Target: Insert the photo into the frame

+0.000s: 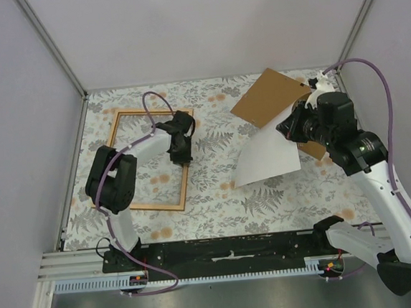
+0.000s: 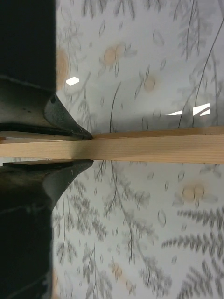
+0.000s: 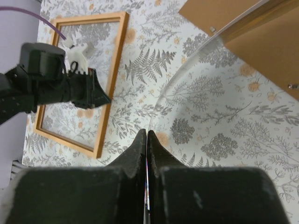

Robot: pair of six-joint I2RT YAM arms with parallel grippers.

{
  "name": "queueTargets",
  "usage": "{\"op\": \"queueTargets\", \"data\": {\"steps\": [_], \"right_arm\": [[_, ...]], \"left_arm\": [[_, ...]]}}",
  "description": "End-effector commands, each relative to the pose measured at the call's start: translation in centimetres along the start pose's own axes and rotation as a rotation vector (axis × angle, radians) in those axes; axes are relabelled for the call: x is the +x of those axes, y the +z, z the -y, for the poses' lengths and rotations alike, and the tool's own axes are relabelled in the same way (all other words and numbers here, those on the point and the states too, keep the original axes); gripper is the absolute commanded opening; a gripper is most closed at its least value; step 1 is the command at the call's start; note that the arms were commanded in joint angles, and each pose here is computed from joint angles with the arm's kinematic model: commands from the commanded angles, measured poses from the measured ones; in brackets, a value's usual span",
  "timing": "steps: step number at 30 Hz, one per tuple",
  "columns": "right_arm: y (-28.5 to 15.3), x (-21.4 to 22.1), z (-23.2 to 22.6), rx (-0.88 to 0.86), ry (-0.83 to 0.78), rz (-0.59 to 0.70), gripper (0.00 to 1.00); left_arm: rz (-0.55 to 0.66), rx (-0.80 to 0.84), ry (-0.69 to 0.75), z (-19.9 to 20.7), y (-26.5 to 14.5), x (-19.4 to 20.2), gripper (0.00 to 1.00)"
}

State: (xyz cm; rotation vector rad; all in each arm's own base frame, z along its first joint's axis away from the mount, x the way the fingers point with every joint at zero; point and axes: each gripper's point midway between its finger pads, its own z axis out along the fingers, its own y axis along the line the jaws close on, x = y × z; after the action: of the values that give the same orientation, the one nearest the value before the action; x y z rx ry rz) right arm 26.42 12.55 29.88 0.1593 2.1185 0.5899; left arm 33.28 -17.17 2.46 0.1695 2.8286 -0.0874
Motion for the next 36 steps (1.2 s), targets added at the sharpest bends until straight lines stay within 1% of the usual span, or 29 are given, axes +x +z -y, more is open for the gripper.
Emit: {"op": "queueTargets", "data": {"steps": [1,5,8,12,14,15,17,21,24,26,29,31,36], "right_arm": [[-1.3,-4.4,-1.3,-0.003,-0.033,0.120,0.03],[-1.6,-6.0,-2.0,-0.006,-0.040,0.148,0.03],[-1.5,-6.7,-2.4,-0.013,-0.042,0.154,0.03],[-1.4,-7.3,-2.7,-0.017,-0.044,0.161,0.02],[-1.4,-7.5,-2.8,-0.019,-0.046,0.163,0.02],[-1.3,-7.6,-2.9,-0.022,-0.048,0.161,0.03],[-1.0,-7.7,-3.1,-0.031,-0.047,0.158,0.02],[-0.1,-7.7,-4.5,-0.099,-0.052,0.140,0.02],[1.0,-7.6,-5.5,-0.147,-0.042,0.107,0.01],[1.9,-7.4,-6.1,-0.180,-0.029,0.084,0.01],[3.3,-6.9,-7.3,-0.235,-0.010,0.053,0.00],[4.1,-6.4,-8.9,-0.291,-0.006,0.034,0.00],[6.1,-5.0,-14.8,-0.440,-0.027,-0.012,0.00]], "left_arm": [[0.083,0.201,-0.188,7.4,-2.1,-1.3,0.15],[0.090,0.253,-0.327,11.0,-1.5,-0.8,0.15],[0.088,0.284,-0.386,13.7,-1.2,-0.7,0.15],[0.089,0.321,-0.414,16.7,-1.0,-1.1,0.15],[0.092,0.360,-0.398,18.4,-1.7,-1.8,0.16],[0.092,0.371,-0.391,18.9,-2.1,-2.0,0.17],[0.108,0.388,-0.378,19.2,-3.2,-2.7,0.25],[0.171,0.381,-0.368,17.0,-6.3,-4.1,0.44],[0.217,0.367,-0.381,13.7,-8.4,-4.9,0.54],[0.241,0.364,-0.387,11.4,-9.7,-5.3,0.58],[0.267,0.362,-0.402,7.6,-11.5,-5.8,0.61],[0.300,0.313,-0.424,3.9,-12.4,-6.2,0.61],[0.358,0.264,-0.471,-3.2,-14.6,-6.9,0.62]]}}
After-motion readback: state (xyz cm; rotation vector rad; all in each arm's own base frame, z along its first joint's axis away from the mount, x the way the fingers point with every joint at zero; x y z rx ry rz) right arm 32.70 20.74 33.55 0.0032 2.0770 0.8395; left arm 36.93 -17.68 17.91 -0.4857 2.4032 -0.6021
